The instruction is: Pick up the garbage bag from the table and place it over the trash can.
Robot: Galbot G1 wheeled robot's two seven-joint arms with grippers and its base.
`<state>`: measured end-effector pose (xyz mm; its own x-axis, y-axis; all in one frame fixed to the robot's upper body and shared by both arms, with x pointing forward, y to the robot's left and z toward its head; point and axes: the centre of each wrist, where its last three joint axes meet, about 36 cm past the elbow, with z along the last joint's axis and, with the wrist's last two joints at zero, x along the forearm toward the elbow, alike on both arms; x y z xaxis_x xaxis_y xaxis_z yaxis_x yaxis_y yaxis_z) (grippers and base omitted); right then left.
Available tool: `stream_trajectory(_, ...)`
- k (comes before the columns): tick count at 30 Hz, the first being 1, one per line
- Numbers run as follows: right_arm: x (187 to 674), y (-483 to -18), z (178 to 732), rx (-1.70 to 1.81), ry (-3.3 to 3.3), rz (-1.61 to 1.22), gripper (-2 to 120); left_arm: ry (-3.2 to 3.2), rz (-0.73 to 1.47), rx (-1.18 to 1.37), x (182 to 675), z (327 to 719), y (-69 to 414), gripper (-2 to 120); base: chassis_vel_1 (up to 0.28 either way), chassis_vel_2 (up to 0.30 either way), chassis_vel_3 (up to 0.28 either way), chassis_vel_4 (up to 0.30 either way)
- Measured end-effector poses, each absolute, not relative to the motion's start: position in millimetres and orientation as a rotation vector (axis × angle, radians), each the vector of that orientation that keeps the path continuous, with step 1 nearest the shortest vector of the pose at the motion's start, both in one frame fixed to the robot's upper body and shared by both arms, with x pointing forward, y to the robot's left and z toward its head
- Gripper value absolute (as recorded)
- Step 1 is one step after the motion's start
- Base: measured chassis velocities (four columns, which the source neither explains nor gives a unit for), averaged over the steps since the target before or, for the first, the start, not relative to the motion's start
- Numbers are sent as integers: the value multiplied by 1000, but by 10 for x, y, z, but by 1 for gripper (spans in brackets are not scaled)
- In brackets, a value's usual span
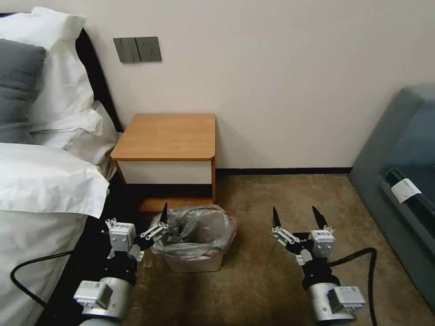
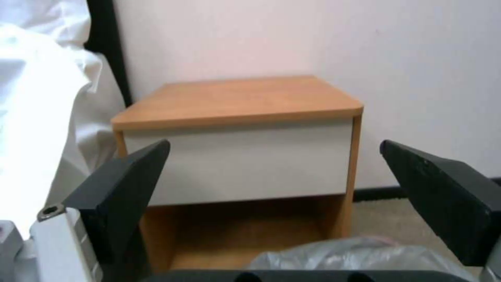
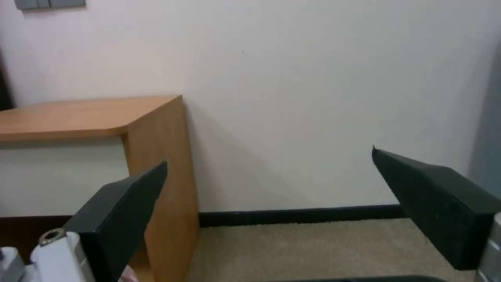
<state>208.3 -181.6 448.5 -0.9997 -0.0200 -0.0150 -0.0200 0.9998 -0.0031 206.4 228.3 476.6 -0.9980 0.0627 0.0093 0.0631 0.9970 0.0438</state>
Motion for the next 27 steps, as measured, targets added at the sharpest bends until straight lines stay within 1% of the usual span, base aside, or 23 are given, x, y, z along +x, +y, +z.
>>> stream_trajectory(6, 2083, -1822, 4509, -40, 3120, 53, 100, -3085, -69, -89, 1994, 4849, 2264, 100, 0, 0, 0, 0)
stream_trajectory(10, 2099, -1876, 4509, -56, 3117, 90, 100, -3079, -18, -141, 1955, 4868, 2289, 100, 0, 0, 0, 0)
stream_trajectory(17, 2108, -1951, 4477, -48, 3115, 94, 100, -3118, 44, -103, 1901, 4869, 2332, 100, 0, 0, 0, 0)
stream_trajectory(23, 2108, -2005, 4437, -49, 3110, 84, 100, -3166, -3, 2, 1913, 4823, 2517, 100, 0, 0, 0, 0)
stream_trajectory(25, 2102, -2014, 4418, -53, 3111, 81, 100, -3189, -76, 24, 1912, 4801, 2587, 100, 0, 0, 0, 0)
stream_trajectory(27, 2101, -2015, 4412, -52, 3111, 80, 100, -3194, -102, 28, 1908, 4792, 2601, 100, 0, 0, 0, 0)
